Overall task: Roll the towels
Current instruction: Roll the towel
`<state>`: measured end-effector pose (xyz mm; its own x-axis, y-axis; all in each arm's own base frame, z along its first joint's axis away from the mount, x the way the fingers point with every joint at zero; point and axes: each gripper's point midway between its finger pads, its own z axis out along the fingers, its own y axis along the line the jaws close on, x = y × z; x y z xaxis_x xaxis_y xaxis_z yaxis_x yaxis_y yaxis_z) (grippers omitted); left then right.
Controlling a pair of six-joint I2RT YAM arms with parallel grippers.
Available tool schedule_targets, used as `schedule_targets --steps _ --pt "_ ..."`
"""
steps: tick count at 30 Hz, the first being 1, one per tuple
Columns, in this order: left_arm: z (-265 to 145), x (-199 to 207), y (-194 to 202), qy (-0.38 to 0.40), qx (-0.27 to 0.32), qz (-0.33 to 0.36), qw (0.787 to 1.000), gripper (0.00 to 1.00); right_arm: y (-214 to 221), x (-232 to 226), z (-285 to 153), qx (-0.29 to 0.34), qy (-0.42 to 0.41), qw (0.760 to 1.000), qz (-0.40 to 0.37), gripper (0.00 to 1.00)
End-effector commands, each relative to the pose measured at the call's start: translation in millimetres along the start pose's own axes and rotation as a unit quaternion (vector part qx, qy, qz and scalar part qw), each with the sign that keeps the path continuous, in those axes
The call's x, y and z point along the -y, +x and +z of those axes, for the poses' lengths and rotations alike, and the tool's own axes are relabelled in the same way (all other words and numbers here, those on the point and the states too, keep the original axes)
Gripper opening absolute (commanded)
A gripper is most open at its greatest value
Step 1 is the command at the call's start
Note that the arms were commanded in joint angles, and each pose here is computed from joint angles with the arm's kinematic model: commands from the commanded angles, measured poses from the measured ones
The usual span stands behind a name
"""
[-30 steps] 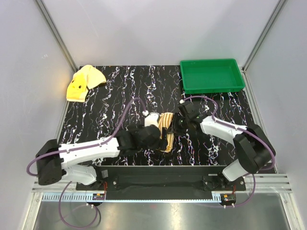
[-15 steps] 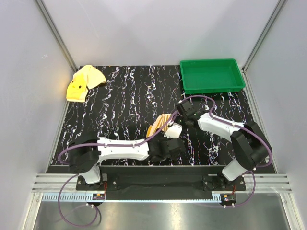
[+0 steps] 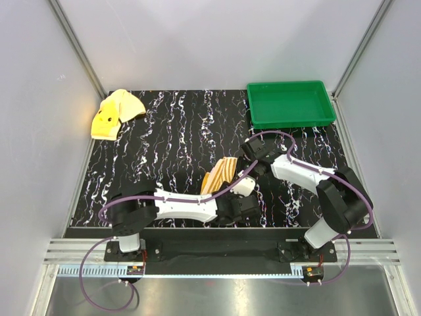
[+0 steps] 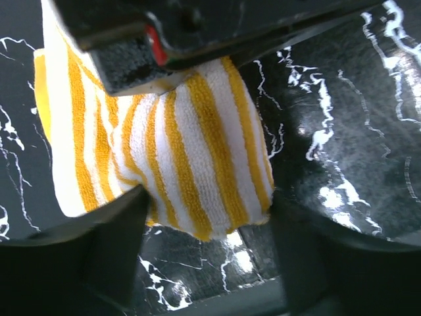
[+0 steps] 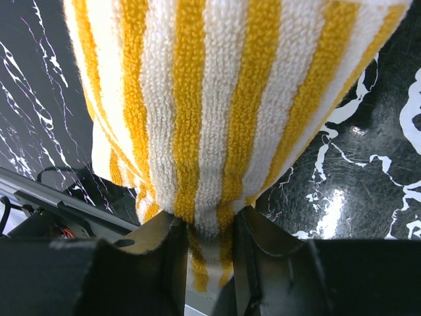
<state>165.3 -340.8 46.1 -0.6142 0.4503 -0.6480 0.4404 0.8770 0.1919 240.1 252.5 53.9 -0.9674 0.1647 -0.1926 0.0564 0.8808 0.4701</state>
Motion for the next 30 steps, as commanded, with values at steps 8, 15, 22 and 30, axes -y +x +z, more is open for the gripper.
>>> schedule_targets --steps 8,15,22,30 --pt "7 3 -5 -0.014 0.014 -0.008 1.0 0.16 17 4 -9 -0.033 0.021 0.999 -0.02 0.35" --pt "-3 0 -4 0.011 0.018 -0.028 0.999 0.07 4 11 -23 -0.021 0.062 0.996 -0.052 0.67" --pt "-11 3 0 0.049 0.016 -0.05 0.997 0.06 -48 18 -77 0.083 0.071 0.994 -0.027 0.84" --pt "-25 2 -10 0.155 0.004 -0.16 0.975 0.05 -64 -26 -128 0.183 -0.115 0.976 -0.024 0.92"
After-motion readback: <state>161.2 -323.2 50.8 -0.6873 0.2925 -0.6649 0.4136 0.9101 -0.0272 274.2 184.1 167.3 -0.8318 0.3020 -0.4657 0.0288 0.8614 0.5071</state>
